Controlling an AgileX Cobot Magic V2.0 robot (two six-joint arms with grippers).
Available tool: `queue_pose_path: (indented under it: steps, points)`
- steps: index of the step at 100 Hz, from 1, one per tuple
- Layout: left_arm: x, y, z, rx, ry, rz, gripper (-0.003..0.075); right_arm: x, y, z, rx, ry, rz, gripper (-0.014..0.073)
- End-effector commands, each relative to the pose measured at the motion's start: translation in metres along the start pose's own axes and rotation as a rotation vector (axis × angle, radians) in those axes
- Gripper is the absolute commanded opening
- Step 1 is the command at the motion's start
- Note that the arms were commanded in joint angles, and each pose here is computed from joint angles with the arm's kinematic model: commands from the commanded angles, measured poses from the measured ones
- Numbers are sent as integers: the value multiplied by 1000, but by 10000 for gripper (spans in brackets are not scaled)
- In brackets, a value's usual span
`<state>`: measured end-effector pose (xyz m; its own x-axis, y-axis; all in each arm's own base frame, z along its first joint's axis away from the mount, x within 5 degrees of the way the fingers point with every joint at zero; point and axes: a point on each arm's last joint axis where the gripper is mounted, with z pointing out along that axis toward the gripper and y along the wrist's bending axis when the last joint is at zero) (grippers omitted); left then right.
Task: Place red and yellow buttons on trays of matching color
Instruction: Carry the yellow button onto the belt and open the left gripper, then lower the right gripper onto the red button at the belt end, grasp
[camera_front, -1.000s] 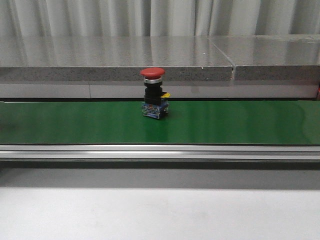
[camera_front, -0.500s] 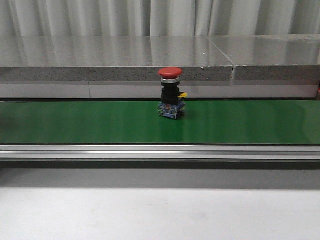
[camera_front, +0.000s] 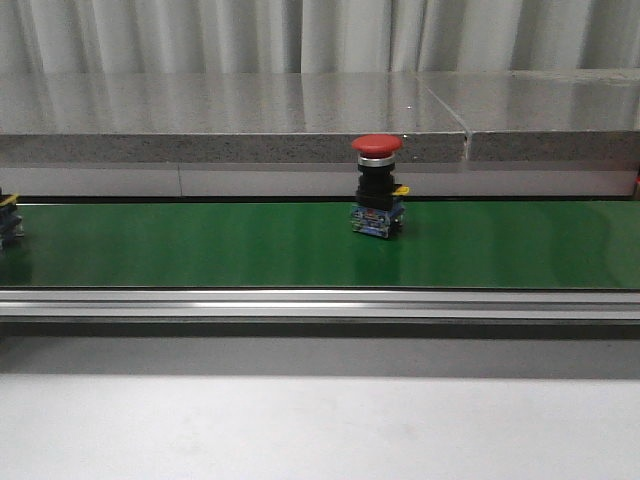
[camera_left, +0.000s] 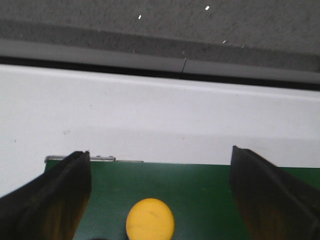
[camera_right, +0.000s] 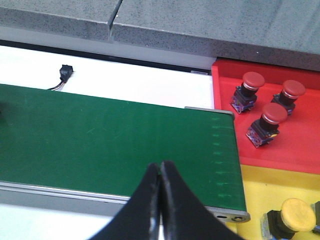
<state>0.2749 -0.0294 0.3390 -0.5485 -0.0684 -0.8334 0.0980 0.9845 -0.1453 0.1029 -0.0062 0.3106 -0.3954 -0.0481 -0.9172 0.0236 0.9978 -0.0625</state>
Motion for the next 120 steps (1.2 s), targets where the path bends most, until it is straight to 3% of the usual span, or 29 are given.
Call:
queue_pose_path:
  steps: [1, 23, 64, 78, 104, 120]
  points:
    - [-22, -12, -36, 34, -179, 25, 567, -14, -2, -4, 16, -93, -15, -67]
    - [-7, -16, -80, 50, -272, 45, 567, -14, -2, -4, 16, -93, -15, -67]
    - [80, -7, -130, 50, -343, 54, 554, -14, -2, -4, 16, -93, -15, -67]
    - [104, -5, -142, 54, -382, 57, 419, -14, -2, -4, 16, -93, -15, -67]
    - [119, -3, -153, 60, -434, 60, -11, -14, -2, -4, 16, -93, -15, -67]
    - [119, -3, -153, 60, -434, 60, -19, -14, -2, -4, 16, -93, -15, -67]
